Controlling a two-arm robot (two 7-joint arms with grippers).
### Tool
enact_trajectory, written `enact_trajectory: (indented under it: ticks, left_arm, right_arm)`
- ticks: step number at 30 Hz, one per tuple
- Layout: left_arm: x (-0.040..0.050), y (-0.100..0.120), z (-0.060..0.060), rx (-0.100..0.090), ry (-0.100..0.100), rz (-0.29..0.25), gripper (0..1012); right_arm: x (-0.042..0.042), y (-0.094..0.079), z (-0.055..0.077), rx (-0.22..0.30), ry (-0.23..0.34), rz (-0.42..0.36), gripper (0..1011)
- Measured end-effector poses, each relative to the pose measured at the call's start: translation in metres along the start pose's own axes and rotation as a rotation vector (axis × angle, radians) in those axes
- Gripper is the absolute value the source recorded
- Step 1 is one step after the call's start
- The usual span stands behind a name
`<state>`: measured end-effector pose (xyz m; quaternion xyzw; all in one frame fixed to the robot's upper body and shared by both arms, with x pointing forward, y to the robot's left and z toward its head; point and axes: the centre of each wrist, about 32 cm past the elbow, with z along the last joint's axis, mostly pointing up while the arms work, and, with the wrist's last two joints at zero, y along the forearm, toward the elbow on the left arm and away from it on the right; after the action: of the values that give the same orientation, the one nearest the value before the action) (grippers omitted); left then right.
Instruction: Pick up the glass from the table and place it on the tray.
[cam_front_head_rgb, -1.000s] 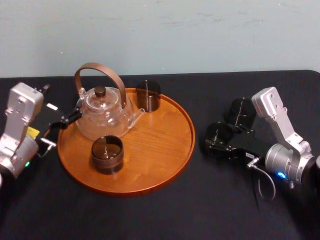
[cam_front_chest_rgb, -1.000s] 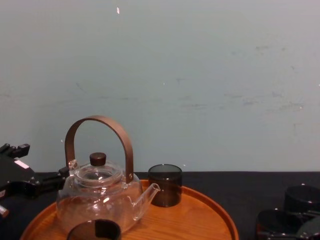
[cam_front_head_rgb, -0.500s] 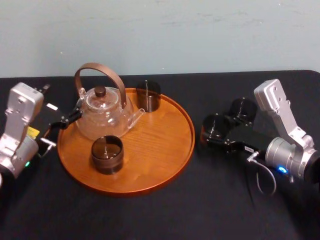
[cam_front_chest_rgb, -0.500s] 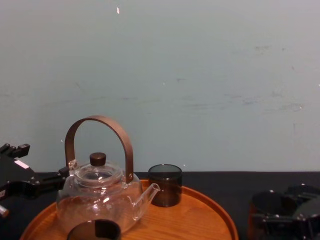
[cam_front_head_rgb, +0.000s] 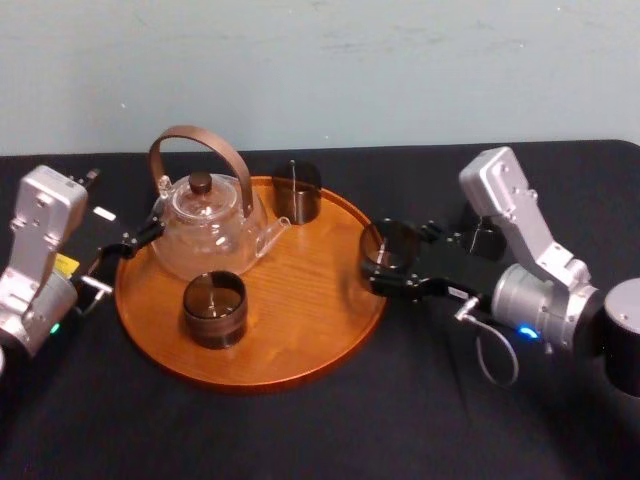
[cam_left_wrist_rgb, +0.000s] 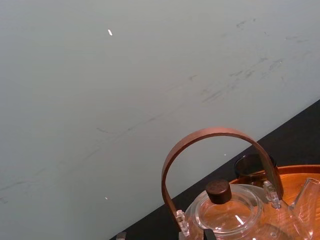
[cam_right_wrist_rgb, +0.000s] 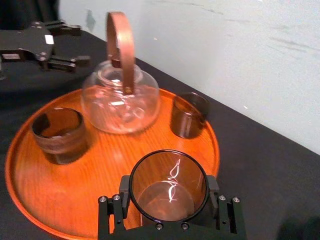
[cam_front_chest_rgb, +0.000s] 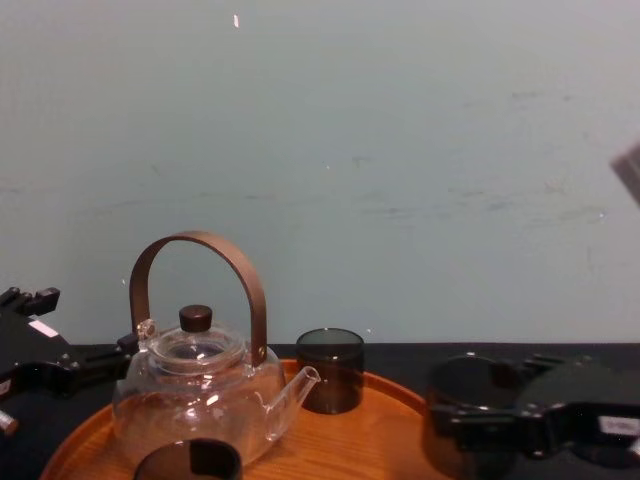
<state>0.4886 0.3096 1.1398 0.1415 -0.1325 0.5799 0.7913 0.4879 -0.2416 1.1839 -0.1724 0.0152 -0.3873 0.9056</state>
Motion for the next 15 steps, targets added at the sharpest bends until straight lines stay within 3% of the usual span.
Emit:
enact_trajectory:
  ticks: [15]
  left_arm:
    - [0.0000, 0.000, 0.000, 0.000, 0.000, 0.000, 1001]
  right_arm:
    - [-0.0266, 0.039, 0.012, 0.020, -0.050, 0.094, 903]
